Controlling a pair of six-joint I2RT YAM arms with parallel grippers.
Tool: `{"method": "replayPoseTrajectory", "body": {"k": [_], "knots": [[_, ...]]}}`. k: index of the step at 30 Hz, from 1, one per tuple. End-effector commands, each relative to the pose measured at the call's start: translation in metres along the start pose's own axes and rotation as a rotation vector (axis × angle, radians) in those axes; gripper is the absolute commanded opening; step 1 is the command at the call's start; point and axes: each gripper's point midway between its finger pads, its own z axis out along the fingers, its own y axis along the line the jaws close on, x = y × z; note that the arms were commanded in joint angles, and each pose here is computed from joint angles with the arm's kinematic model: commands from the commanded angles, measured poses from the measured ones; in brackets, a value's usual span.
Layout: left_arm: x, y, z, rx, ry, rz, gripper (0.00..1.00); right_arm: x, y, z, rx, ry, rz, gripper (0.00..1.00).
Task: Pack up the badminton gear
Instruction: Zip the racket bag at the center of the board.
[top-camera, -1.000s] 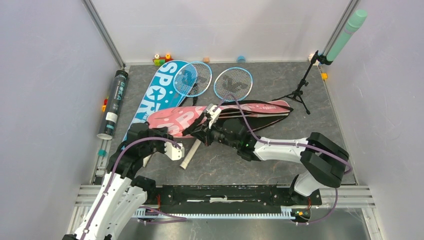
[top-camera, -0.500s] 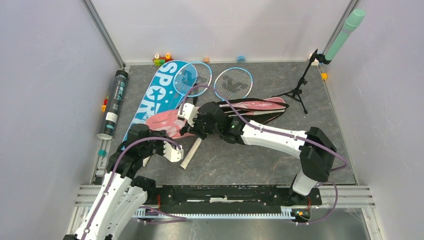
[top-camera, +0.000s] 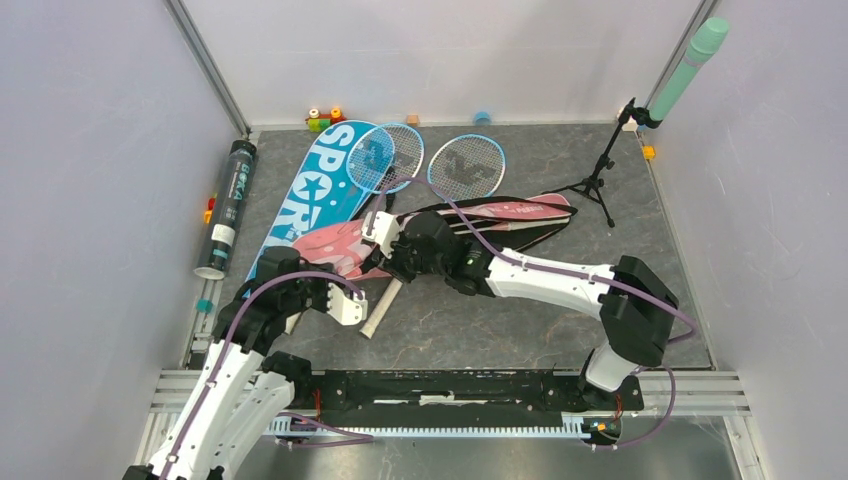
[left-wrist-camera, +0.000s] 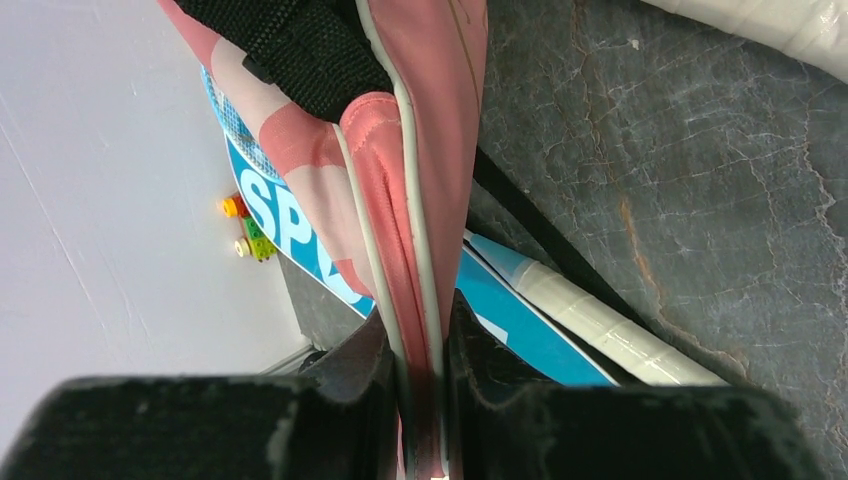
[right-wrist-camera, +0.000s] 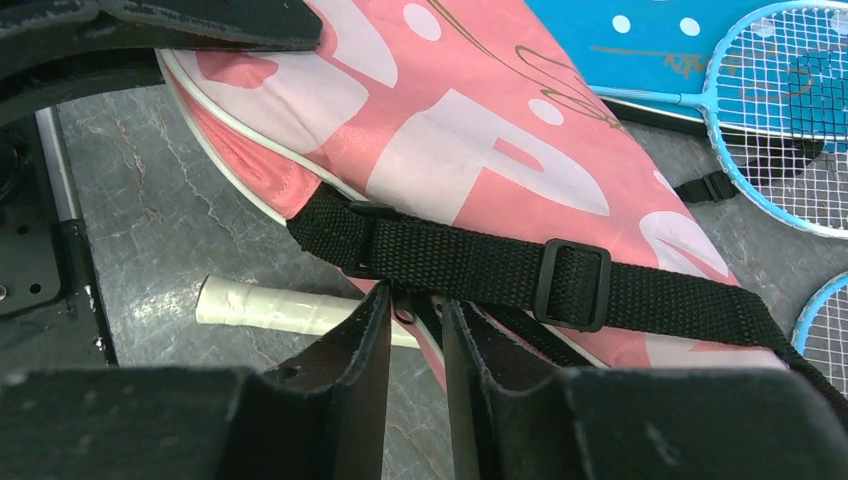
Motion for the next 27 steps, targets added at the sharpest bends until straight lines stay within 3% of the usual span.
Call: {"method": "replayPoseTrajectory", "body": {"k": [1, 6, 11, 13, 15, 16, 24, 27], "knots": [[-0.027, 0.033, -0.014, -0.090, -0.108, 0.082, 0.02, -0.021, -0.013, -0.001, 0.066, -0.129, 0.064, 0.32], [-0.026, 0.031, -0.012, -0.082, -0.103, 0.076, 0.02, -0.031, -0.015, -0.012, 0.104, -0.249, 0.178, 0.35], [-0.025, 0.030, -0.012, -0.080, -0.100, 0.075, 0.02, -0.032, -0.030, -0.022, 0.206, -0.336, 0.274, 0.29], [-0.025, 0.030, -0.012, -0.081, -0.098, 0.077, 0.02, -0.030, -0.035, -0.022, 0.240, -0.338, 0.293, 0.23], [-0.025, 0.030, -0.011, -0.080, -0.097, 0.078, 0.02, -0.029, -0.034, -0.019, 0.234, -0.333, 0.293, 0.05], [-0.025, 0.030, -0.011, -0.079, -0.096, 0.077, 0.02, -0.030, -0.031, -0.018, 0.218, -0.333, 0.290, 0.00], [-0.023, 0.031, -0.011, -0.075, -0.086, 0.073, 0.02, -0.024, -0.004, -0.015, 0.071, -0.298, 0.172, 0.01], [-0.023, 0.033, -0.012, -0.081, -0.085, 0.073, 0.02, -0.020, -0.006, -0.023, 0.093, -0.306, 0.194, 0.30]]}}
